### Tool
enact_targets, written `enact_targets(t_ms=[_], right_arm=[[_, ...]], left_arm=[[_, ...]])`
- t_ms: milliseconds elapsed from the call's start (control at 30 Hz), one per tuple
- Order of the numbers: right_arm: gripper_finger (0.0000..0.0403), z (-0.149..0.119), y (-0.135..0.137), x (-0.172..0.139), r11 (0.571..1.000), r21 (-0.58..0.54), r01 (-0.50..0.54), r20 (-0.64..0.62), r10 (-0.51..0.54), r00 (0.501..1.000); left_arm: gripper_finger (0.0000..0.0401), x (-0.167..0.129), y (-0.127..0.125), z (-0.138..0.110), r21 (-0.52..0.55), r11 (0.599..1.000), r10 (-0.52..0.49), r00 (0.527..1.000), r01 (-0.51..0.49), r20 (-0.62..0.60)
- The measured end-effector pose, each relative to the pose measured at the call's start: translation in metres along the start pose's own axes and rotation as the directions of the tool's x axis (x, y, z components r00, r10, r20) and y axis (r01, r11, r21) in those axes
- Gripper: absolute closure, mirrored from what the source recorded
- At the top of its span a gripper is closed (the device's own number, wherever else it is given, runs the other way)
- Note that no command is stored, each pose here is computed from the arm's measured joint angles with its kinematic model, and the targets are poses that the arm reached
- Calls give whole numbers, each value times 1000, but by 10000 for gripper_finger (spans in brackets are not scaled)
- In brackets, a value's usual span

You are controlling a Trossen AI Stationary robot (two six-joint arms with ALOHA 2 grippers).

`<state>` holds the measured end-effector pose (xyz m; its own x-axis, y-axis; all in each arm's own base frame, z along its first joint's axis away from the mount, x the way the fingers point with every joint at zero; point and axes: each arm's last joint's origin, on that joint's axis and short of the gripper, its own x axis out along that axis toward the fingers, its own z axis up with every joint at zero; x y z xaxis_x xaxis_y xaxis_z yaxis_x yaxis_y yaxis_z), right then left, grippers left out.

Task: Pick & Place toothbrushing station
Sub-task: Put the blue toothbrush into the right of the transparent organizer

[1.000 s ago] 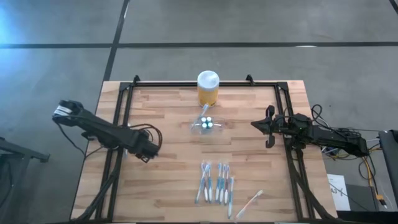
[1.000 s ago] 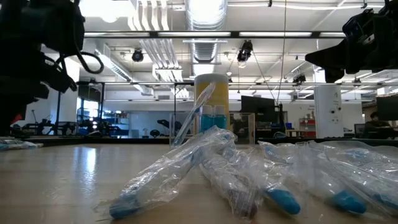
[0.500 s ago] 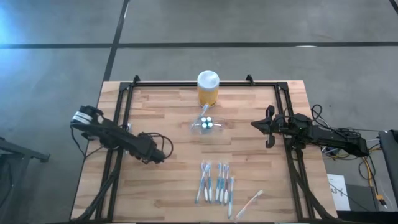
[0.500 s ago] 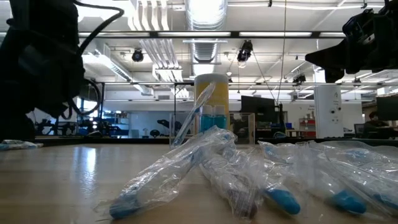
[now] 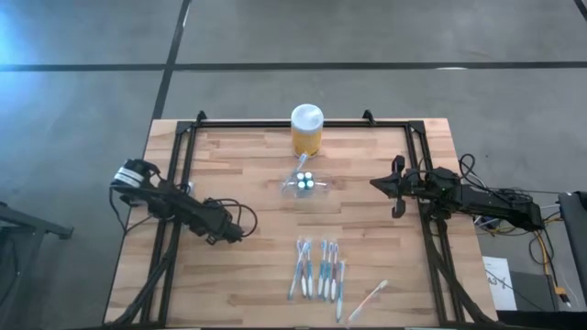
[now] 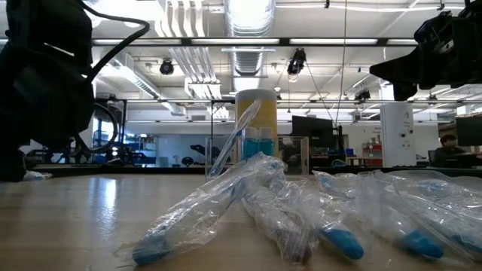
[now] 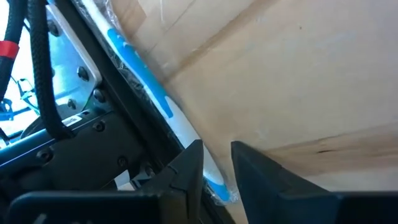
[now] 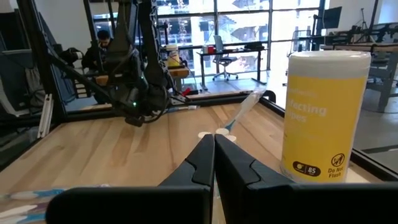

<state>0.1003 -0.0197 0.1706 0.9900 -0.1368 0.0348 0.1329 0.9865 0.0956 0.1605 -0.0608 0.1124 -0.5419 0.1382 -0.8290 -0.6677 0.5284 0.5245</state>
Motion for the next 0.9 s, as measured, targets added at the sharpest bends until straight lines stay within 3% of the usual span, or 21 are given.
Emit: enact_targets(t_ms=[267, 400, 533, 733, 900], right_arm=[[394, 0, 0, 0, 1000, 0, 0, -1, 0, 1000], [394, 0, 0, 0, 1000, 0, 0, -1, 0, 1000], [394, 0, 0, 0, 1000, 0, 0, -1, 0, 1000], [394, 0, 0, 0, 1000, 0, 0, 0, 0, 1000], [394, 0, 0, 0, 1000, 0, 1, 1, -1, 1000]], left_arm=[[314, 2, -1, -5, 31, 1000, 1, 1000, -1, 14], [344, 3, -2, -10, 116, 993, -14, 1000, 14, -6], [392, -3, -7, -15, 199, 978, -72, 997, 66, 26], [394, -29, -20, -21, 261, 948, -209, 974, 182, 83], [396, -55, -32, -26, 343, 892, -357, 924, 294, 137]])
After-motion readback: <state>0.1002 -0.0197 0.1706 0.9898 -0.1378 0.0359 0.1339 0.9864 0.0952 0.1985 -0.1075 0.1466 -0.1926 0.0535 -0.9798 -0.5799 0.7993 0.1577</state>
